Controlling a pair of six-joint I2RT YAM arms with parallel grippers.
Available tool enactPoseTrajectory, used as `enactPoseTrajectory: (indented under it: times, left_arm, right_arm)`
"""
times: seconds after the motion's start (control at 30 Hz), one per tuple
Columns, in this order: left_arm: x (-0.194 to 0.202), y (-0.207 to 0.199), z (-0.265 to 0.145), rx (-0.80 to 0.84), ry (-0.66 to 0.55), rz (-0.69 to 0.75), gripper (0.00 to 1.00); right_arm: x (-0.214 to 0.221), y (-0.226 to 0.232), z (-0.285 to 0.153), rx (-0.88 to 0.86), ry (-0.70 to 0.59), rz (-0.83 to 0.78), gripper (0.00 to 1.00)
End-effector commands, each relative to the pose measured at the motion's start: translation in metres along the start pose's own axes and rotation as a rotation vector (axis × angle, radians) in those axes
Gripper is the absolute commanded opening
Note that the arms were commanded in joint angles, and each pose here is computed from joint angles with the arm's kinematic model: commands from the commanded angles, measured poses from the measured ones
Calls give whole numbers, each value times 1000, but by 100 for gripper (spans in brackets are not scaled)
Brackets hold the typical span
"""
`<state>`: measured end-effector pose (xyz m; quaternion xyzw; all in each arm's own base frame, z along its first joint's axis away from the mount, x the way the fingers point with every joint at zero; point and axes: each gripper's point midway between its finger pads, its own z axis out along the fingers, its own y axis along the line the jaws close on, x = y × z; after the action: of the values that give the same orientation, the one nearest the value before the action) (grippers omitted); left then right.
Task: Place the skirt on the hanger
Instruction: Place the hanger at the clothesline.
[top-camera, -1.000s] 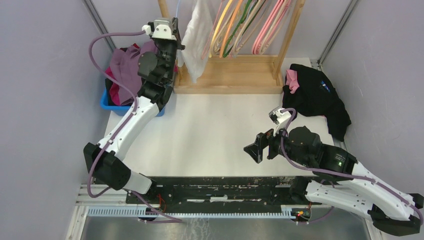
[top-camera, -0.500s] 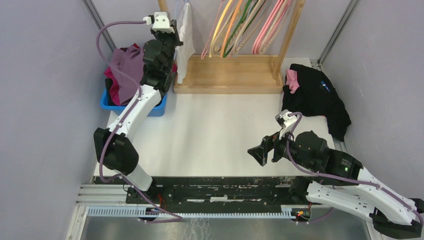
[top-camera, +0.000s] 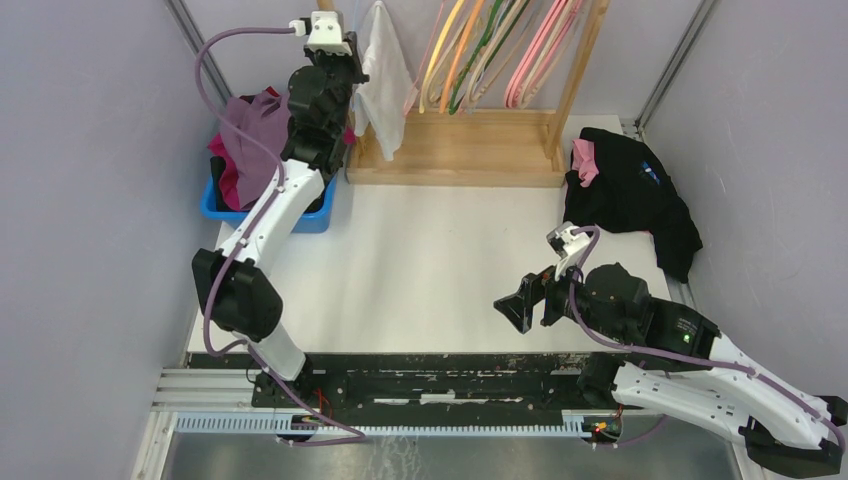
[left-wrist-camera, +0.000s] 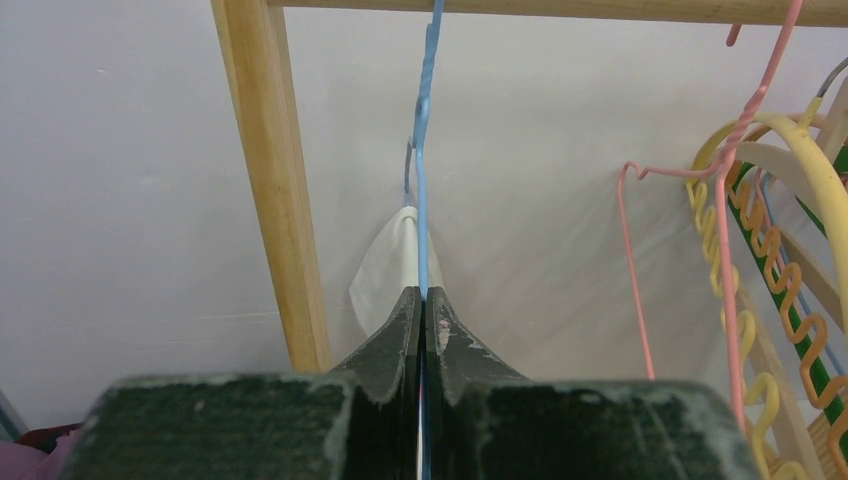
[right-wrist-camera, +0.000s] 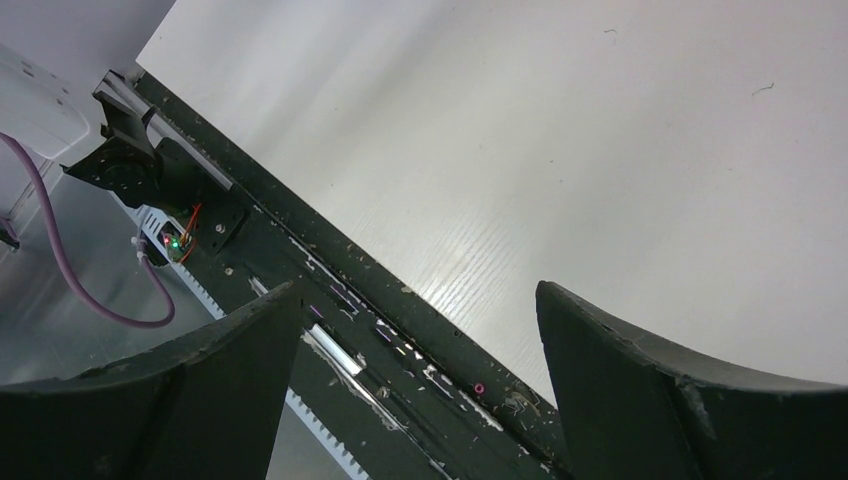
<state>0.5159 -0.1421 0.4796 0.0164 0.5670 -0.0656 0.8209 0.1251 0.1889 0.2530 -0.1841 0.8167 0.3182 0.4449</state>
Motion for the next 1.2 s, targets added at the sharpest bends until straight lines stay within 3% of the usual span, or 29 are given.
enactPoseTrajectory:
  times: [0.0, 0.3, 0.67, 0.93, 1.03, 1.17]
  left_arm:
    - [-37, 2, 13, 7, -92, -49, 4]
    - [-19, 5, 19, 2, -50, -44, 4]
    - [14, 12, -14, -18, -19, -96, 7]
    - [6, 20, -27, -58, 51, -111, 34]
    - [-3, 33, -49, -125, 100, -139, 46]
    - [-11, 42, -85, -149, 147, -174, 55]
  right_arm:
    - [-13, 8, 2, -30, -51, 24, 92]
    - [-8, 7, 5, -28, -45, 31, 91]
    - [-9, 10, 8, -37, -40, 23, 91]
    - [-15, 14, 12, -33, -30, 28, 93]
    - [-19, 18, 19, -18, 7, 13, 96]
    - [-29, 27, 25, -26, 19, 11, 100]
